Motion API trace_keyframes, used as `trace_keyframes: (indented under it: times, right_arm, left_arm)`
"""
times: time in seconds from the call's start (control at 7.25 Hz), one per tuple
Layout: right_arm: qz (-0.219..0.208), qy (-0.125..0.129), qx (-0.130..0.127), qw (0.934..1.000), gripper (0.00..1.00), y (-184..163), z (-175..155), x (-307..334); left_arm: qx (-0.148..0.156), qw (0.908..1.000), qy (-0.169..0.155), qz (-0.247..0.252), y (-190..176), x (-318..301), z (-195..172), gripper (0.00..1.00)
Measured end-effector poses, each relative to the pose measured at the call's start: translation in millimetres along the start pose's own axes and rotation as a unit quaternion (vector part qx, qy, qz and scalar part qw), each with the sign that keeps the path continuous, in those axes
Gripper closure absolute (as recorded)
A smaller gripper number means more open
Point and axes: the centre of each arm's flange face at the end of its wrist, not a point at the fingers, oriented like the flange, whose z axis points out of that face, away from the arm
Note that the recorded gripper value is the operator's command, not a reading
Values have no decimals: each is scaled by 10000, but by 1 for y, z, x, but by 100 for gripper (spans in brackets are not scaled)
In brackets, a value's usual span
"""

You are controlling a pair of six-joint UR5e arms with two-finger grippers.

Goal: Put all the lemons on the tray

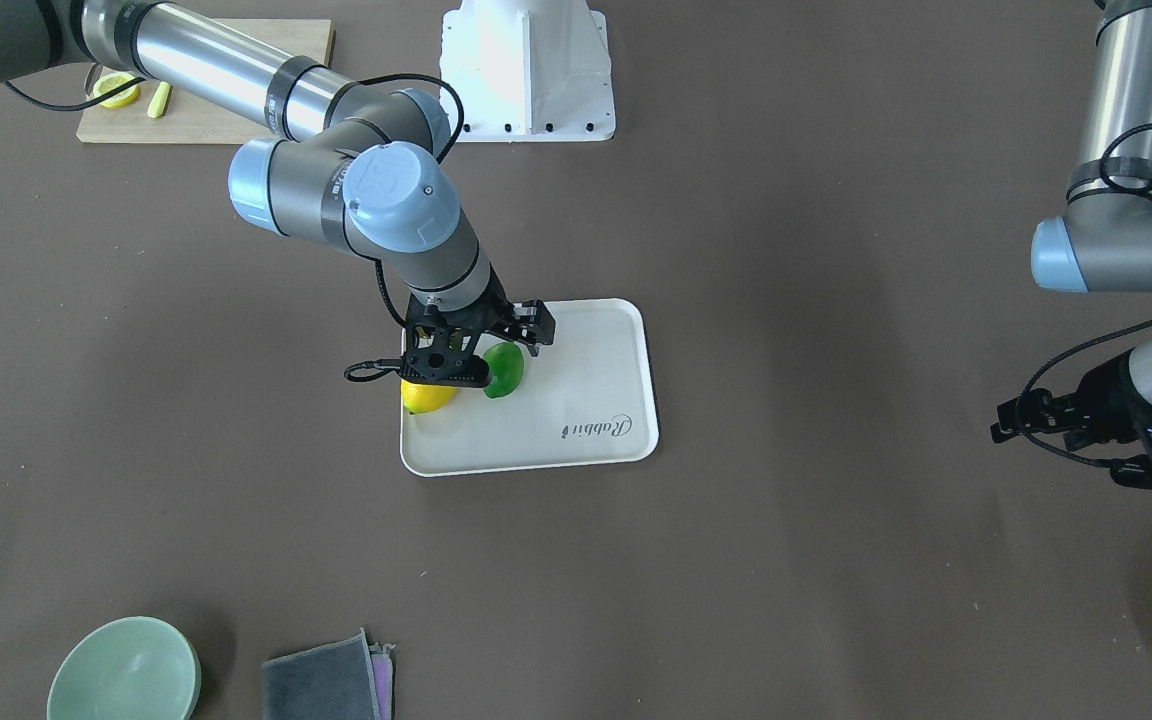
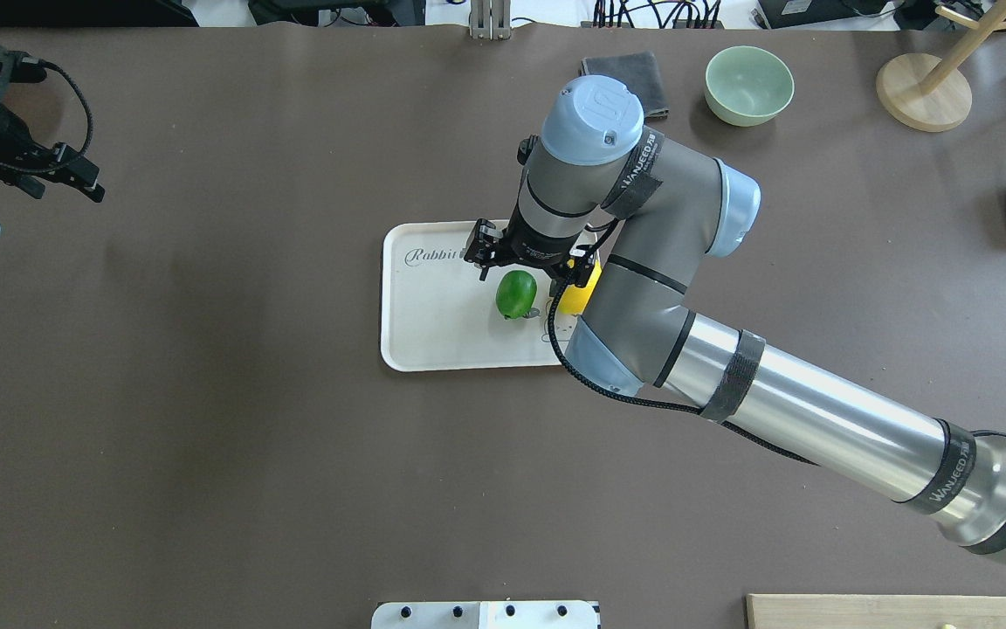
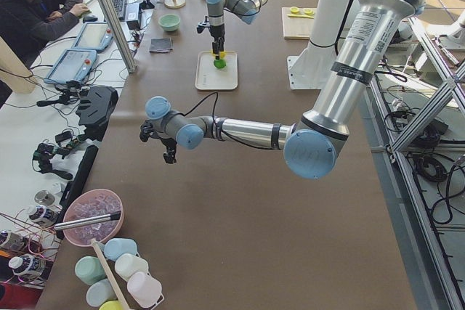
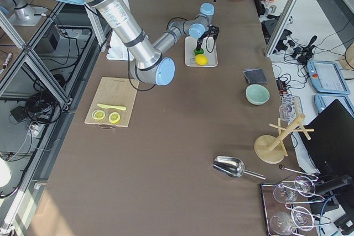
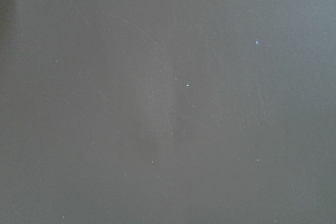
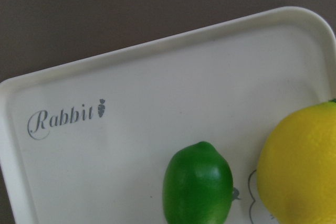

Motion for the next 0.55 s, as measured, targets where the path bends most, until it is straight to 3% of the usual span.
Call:
trace_keyframes:
  times: [0.55]
  right_arm:
    - [255, 281, 113, 9992, 0, -47, -26, 44]
  left_arm:
    - [174, 9997, -39, -192, -8, -28, -31, 3]
